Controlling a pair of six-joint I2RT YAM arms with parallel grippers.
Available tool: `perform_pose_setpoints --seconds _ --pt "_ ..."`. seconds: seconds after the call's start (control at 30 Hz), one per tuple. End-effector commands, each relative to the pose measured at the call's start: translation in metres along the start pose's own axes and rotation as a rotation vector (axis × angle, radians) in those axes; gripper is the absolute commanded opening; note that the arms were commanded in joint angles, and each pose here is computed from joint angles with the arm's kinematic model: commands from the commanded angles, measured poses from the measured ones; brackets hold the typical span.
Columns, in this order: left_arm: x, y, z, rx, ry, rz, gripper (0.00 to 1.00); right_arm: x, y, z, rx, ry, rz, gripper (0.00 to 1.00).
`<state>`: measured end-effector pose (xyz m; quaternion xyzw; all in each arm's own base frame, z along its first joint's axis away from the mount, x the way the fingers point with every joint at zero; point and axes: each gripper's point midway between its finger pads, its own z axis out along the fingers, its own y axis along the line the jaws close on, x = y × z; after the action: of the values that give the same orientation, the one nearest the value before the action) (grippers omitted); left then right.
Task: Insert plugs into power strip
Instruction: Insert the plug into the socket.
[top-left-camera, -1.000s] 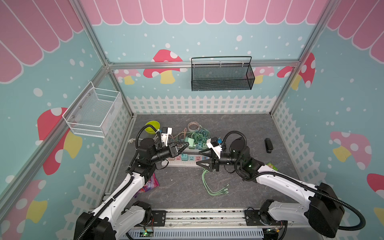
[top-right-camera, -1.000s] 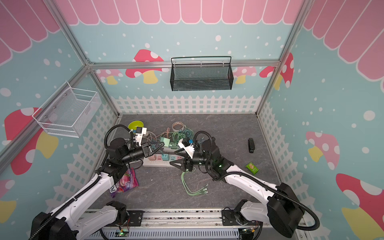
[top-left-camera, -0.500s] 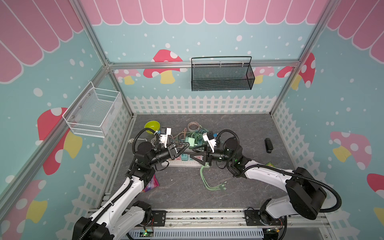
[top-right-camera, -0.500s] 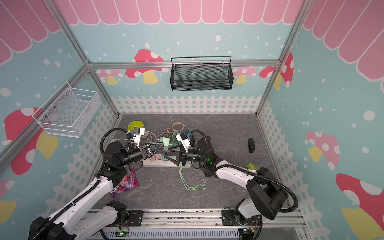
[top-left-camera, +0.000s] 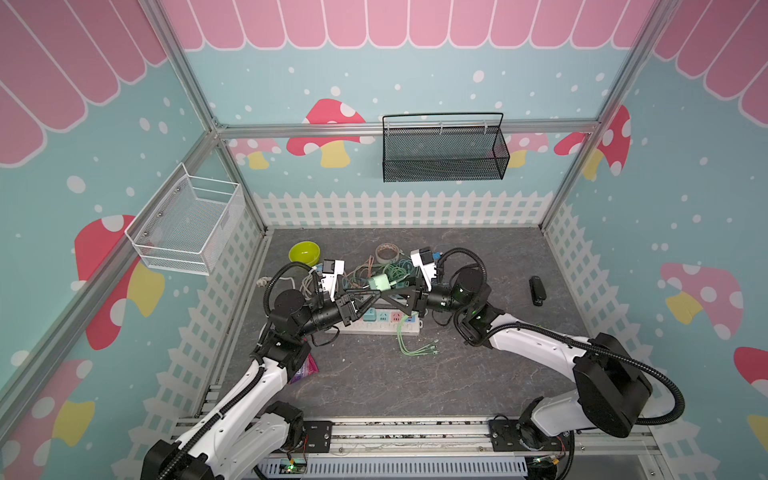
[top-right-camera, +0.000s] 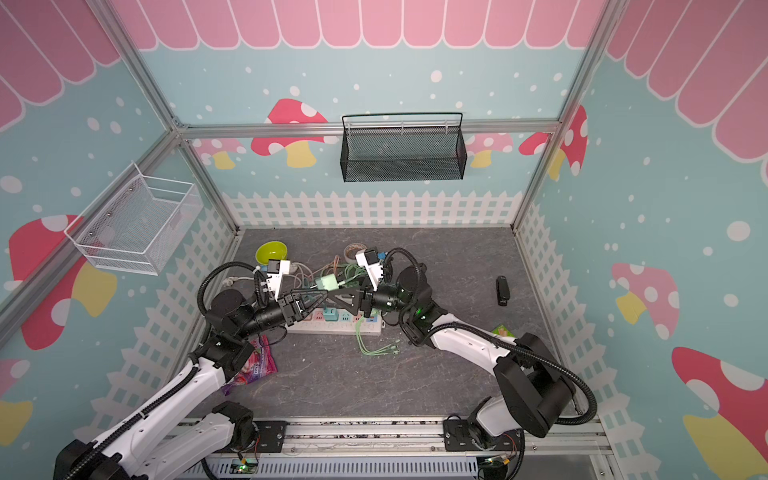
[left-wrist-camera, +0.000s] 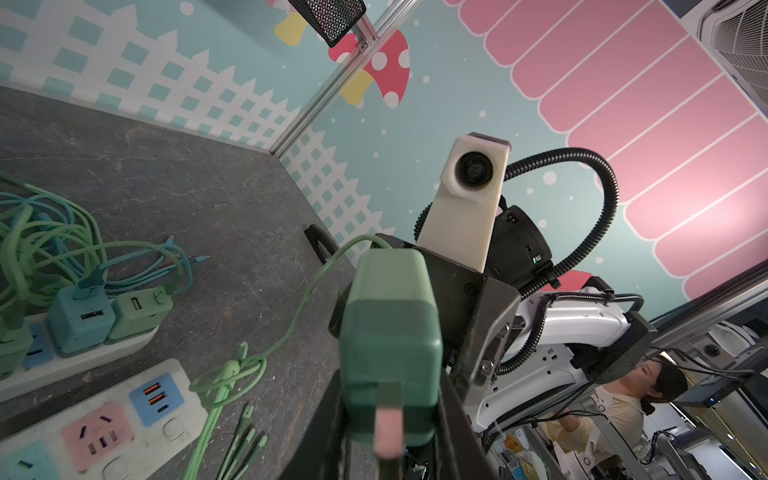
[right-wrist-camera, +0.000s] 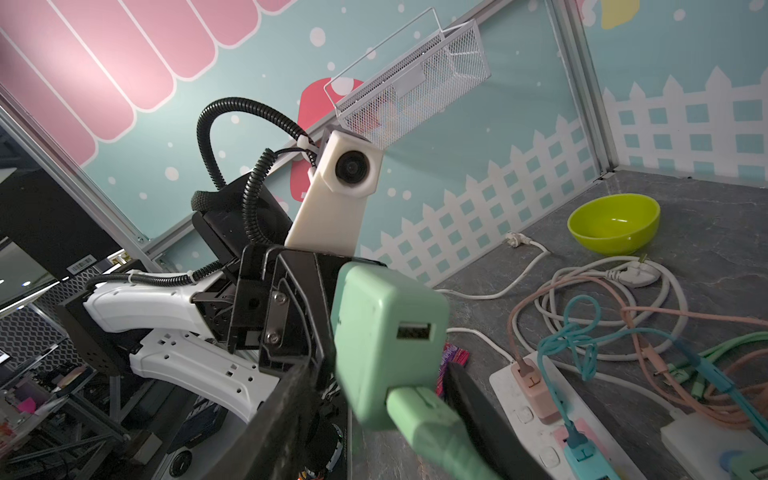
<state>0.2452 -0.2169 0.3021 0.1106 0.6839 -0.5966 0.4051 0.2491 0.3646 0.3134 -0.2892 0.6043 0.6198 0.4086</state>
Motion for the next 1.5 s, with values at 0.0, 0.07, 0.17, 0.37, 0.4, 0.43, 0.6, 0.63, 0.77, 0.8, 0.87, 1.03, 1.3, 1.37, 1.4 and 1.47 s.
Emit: perform_pose_setpoints --seconds 0.0,0.07,0.17,0.37,0.4,0.43,0.6,0.63,0.77,0.8,0.87,1.03,1.3,1.37,1.4,1.47 --pt "0.009 0.006 0.001 -0.005 0.017 0.008 0.0 -0.019 0.019 0.003 -0.069 -0.036 -0.027 0.52" --pt "0.009 0.005 0.001 -0.004 0.018 0.012 0.0 -0.022 0.02 0.004 -0.076 -0.038 -0.024 0.51" --pt "0.011 0.006 0.001 -0.005 0.023 0.015 0.0 -0.023 0.022 0.004 -0.082 -0.037 -0.019 0.5" --pt "0.013 0.007 0.002 -0.005 0.025 0.019 0.0 -0.027 0.025 0.003 -0.094 -0.044 -0.022 0.49" --pt "0.013 0.008 0.002 -0.004 0.027 0.018 0.0 -0.027 0.026 0.003 -0.098 -0.043 -0.023 0.48" --pt "0.013 0.007 0.002 -0.001 0.028 0.02 0.0 -0.028 0.026 0.003 -0.098 -0.043 -0.024 0.47" --pt "0.014 0.003 0.002 0.016 0.034 0.028 0.0 -0.028 0.028 0.002 -0.112 -0.042 -0.028 0.41" --pt "0.015 0.002 0.002 0.021 0.036 0.03 0.0 -0.027 0.028 0.002 -0.116 -0.042 -0.029 0.4" --pt "0.018 0.0 0.001 0.036 0.046 0.029 0.0 -0.028 0.032 -0.001 -0.134 -0.047 -0.034 0.39" --pt "0.018 -0.001 0.001 0.041 0.047 0.03 0.0 -0.028 0.032 -0.001 -0.137 -0.047 -0.033 0.39" --pt "0.018 -0.003 0.0 0.048 0.047 0.035 0.0 -0.028 0.034 -0.002 -0.144 -0.045 -0.035 0.39" --pt "0.017 -0.005 0.0 0.052 0.043 0.041 0.0 -0.026 0.039 -0.001 -0.171 -0.026 -0.049 0.3" --pt "0.017 -0.001 0.001 0.016 0.056 0.026 0.27 -0.017 0.026 -0.003 -0.062 0.043 -0.116 0.13" --pt "0.02 0.001 0.0 0.004 0.069 0.025 0.36 -0.014 0.017 -0.005 0.009 0.078 -0.146 0.12" --pt "0.021 0.002 0.0 -0.003 0.075 0.023 0.39 -0.014 0.013 -0.006 0.035 0.092 -0.163 0.12" --pt "0.024 0.004 -0.002 -0.022 0.085 0.028 0.43 -0.014 0.008 -0.01 0.085 0.115 -0.192 0.11"
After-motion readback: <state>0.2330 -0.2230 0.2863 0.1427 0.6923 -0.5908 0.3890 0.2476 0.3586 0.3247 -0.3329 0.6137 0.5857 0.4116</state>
